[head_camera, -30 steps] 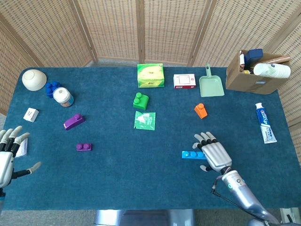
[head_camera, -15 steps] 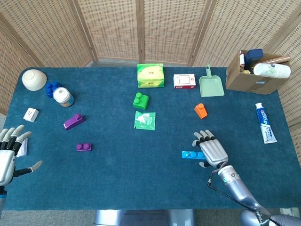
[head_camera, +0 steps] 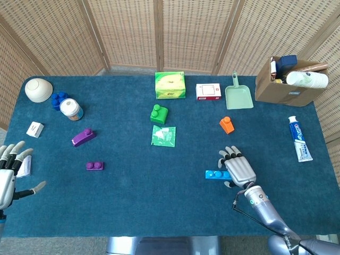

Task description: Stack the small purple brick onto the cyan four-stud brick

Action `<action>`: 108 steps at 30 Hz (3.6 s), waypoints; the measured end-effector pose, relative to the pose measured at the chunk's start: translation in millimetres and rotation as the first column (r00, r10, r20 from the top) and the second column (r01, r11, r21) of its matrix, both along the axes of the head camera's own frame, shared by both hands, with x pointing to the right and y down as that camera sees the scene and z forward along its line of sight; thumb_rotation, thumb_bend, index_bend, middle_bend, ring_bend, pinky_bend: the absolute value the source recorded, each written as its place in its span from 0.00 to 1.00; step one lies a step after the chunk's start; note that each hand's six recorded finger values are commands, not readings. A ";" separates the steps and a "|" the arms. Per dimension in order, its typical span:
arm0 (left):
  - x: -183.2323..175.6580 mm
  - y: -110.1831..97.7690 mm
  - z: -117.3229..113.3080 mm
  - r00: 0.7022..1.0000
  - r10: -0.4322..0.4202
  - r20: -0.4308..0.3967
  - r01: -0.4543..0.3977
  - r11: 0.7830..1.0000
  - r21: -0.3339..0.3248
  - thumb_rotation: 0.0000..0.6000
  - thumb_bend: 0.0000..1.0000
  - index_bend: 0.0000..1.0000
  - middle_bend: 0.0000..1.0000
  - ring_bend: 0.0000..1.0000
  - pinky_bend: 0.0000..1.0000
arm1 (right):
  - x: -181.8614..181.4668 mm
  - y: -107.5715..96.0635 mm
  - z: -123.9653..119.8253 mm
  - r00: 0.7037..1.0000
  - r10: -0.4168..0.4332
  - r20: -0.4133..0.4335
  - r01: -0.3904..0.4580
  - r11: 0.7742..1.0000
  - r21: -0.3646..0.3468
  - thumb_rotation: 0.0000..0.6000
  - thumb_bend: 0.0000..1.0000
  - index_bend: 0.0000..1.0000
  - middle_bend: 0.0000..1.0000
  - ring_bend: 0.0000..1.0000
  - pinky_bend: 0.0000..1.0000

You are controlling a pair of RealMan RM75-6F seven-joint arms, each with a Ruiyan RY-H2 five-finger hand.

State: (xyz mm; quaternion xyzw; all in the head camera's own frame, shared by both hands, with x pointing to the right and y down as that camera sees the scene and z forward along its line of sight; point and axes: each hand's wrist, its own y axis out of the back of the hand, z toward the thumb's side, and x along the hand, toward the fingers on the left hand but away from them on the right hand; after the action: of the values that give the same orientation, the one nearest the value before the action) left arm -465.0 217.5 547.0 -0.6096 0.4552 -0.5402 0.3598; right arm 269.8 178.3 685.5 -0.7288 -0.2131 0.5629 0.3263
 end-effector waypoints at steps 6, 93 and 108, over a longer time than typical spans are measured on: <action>-0.9 0.8 0.1 1.000 -0.002 -0.002 0.002 1.000 0.002 0.81 0.11 0.18 0.08 0.00 0.00 | 0.1 0.6 2.5 1.000 0.003 -0.003 -0.003 1.000 -0.004 1.00 0.17 0.46 0.19 0.05 0.06; -26.8 20.2 -26.4 0.987 -0.123 0.102 0.120 0.992 0.032 0.81 0.11 0.21 0.09 0.00 0.00 | -224.8 -81.2 -1.0 0.742 -0.485 0.464 0.535 0.845 0.028 1.00 0.17 0.62 0.28 0.12 0.13; -27.8 25.9 -27.6 0.983 -0.145 0.113 0.142 0.989 0.032 0.81 0.11 0.21 0.08 0.00 0.00 | -247.2 -77.7 -4.9 0.675 -0.562 0.479 0.612 0.788 0.062 1.00 0.17 0.63 0.29 0.12 0.13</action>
State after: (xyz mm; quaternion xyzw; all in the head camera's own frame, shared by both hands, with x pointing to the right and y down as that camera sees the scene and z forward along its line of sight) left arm -492.8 243.5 519.4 -0.5387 0.4826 -0.5936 0.3527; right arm 22.6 100.6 680.6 -0.8885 -0.0111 0.2428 0.3892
